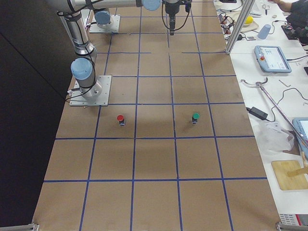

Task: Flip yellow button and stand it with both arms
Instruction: 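Lift the yellow button with the left gripper while the right gripper approaches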

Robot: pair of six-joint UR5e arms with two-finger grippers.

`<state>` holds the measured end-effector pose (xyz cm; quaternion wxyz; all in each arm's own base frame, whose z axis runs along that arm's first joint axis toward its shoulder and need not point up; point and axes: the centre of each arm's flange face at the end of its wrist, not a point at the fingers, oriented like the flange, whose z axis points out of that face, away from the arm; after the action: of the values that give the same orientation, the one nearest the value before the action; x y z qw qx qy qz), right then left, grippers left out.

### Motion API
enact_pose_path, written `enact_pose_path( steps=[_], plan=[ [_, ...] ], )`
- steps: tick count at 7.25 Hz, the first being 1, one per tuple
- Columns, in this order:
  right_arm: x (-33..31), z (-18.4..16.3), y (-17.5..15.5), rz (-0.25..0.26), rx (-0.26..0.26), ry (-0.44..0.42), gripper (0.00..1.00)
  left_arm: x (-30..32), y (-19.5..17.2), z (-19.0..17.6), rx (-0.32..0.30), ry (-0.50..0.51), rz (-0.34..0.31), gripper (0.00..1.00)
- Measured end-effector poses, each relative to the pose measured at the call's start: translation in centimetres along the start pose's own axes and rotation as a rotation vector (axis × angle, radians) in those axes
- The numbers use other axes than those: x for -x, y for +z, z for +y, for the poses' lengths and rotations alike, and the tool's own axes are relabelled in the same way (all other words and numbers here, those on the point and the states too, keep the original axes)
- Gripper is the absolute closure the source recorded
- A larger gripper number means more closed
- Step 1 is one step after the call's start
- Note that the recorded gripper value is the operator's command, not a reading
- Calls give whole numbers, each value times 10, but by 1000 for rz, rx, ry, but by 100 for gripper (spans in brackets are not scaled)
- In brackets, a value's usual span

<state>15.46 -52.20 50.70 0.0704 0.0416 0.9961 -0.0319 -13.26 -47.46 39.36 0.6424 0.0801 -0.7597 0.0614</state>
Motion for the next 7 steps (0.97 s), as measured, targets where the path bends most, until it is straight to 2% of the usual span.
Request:
enact_pose_path(
  steps=[1, 3, 4, 5, 6, 7],
  plan=[
    [-20, -6, 1, -133, 60, 81, 0, 4, 2, 2, -2, -6, 42, 86],
    [-61, -8, 2, -470, 231, 284, 0, 9, 4, 2, -4, -15, 70, 87],
    [-61, -7, 1, -621, 282, 337, 0, 9, 4, 2, -4, -24, 73, 87],
    [-47, -5, 2, -739, 313, 344, 0, 9, 4, 2, -4, -29, 75, 87],
    [-26, -1, 9, -804, 332, 306, 0, 9, 4, 2, -4, -29, 75, 87],
    [-6, 2, 18, -838, 338, 253, 1, 9, 4, 2, -5, -27, 76, 87]
  ],
)
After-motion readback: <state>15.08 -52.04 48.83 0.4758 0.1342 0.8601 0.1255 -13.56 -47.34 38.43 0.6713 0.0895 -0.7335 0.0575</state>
